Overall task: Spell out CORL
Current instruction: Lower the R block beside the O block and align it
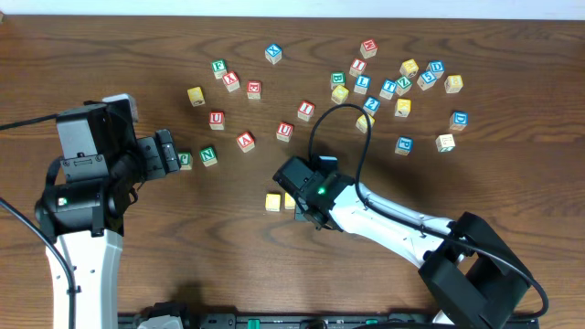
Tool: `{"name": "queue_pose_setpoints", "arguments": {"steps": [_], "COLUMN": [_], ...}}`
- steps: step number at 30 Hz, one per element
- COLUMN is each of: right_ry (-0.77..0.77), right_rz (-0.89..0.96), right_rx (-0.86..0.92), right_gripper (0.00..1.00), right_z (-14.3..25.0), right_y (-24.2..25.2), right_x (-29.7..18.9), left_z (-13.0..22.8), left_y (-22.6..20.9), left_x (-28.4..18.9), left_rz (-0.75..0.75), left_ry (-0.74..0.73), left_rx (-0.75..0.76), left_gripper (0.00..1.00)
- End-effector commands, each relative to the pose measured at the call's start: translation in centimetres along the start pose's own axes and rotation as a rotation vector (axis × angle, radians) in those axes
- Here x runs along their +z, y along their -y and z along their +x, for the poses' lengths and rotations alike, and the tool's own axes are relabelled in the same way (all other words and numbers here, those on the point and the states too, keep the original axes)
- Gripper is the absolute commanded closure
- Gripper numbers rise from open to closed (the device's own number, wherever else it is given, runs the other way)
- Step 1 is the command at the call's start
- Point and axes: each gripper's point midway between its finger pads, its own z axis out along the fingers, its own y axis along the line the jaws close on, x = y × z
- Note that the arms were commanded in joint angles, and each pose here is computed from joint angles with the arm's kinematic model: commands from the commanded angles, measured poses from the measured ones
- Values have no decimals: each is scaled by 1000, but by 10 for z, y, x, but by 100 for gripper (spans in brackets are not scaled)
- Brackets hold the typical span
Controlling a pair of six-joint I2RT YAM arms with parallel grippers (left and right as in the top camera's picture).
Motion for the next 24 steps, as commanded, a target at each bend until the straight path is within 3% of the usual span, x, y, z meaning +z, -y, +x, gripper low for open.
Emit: {"name": "queue_pose_setpoints", "arguments": {"steps": [1,24], "right_ry": [21,24], "right_rz": [0,-7], "right_rx": [-36,-51], "right_gripper": [90,89], "right_z": [-3,-4], "right_y": [-2,-9], "right_x": [1,17], "left_z": [-7,-7], "left_y": [2,2], "left_x": [-6,-6], "left_rz": [11,11], "left_ry": [23,23], "left_rx": [5,5], "left_gripper": [8,8]}}
